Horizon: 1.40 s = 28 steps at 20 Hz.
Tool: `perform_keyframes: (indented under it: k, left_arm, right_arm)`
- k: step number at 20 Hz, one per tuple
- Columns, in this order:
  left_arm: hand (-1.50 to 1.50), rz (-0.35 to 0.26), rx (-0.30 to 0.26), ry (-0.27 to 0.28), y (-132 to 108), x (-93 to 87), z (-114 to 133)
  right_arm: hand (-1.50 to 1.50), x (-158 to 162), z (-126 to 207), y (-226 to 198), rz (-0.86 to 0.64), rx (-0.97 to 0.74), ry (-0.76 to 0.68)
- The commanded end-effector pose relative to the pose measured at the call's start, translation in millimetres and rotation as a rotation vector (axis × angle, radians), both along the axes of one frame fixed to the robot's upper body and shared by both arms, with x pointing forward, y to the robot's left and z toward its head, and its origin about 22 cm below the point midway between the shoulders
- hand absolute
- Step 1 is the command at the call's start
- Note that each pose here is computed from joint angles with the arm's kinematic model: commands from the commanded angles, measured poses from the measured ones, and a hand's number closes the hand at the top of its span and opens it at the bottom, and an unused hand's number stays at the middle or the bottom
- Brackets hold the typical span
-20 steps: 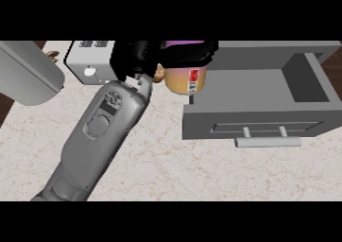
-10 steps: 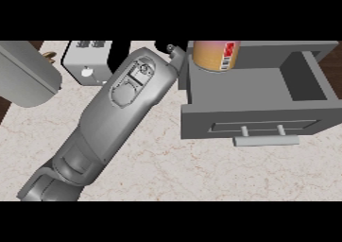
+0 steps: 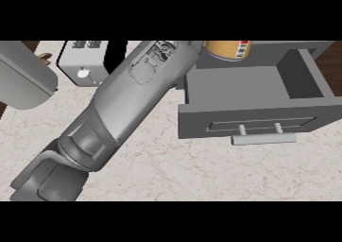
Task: Pick up the can, place it into the drawer and close the drawer
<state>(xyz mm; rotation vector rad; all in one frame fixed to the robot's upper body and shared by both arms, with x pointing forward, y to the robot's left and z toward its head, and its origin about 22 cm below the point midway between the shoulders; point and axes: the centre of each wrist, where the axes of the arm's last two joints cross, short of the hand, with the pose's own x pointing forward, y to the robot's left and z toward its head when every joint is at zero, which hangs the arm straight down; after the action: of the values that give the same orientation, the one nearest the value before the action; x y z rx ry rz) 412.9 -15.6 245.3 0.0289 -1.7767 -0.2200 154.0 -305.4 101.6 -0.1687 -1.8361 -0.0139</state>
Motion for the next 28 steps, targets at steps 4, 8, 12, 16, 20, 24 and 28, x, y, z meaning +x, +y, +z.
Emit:
perform_keyframes:
  k: [4, 8, 12, 16, 20, 24, 28]
  left_arm:
    - [1.5, 0.033, 0.064, -0.007, -1.3, 9.9, -20.9]
    - [1.5, 0.05, 0.062, 0.01, -8.0, 11.2, -7.7]
    - [1.5, 0.054, 0.09, 0.005, -5.5, 9.8, -32.2]
    - [1.5, 0.078, 0.097, -0.019, -4.9, 13.5, -29.7]
    - [1.5, 0.096, 0.131, -0.026, 3.1, 16.6, -51.3]
    - [1.5, 0.113, 0.163, -0.021, 5.8, 17.9, -60.1]
    - [1.5, 0.125, 0.197, -0.057, 5.6, 14.4, -72.5]
  right_arm:
    - [-1.5, -2.5, 3.1, 7.6, 0.011, 0.016, -0.012]
    - [-1.5, 13.4, 17.1, 17.7, 0.021, -0.011, -0.003]
    - [-1.5, 21.1, 4.0, 15.5, 0.031, -0.023, 0.005]
    - [-1.5, 24.4, 3.9, 8.8, 0.012, -0.007, -0.008]
    - [-1.5, 30.5, 9.6, 8.5, 0.026, -0.005, -0.02]
    - [-1.5, 32.9, 13.8, 1.6, 0.025, -0.013, -0.02]
    - [-1.5, 31.7, 15.3, 10.0, 0.054, -0.022, -0.042]
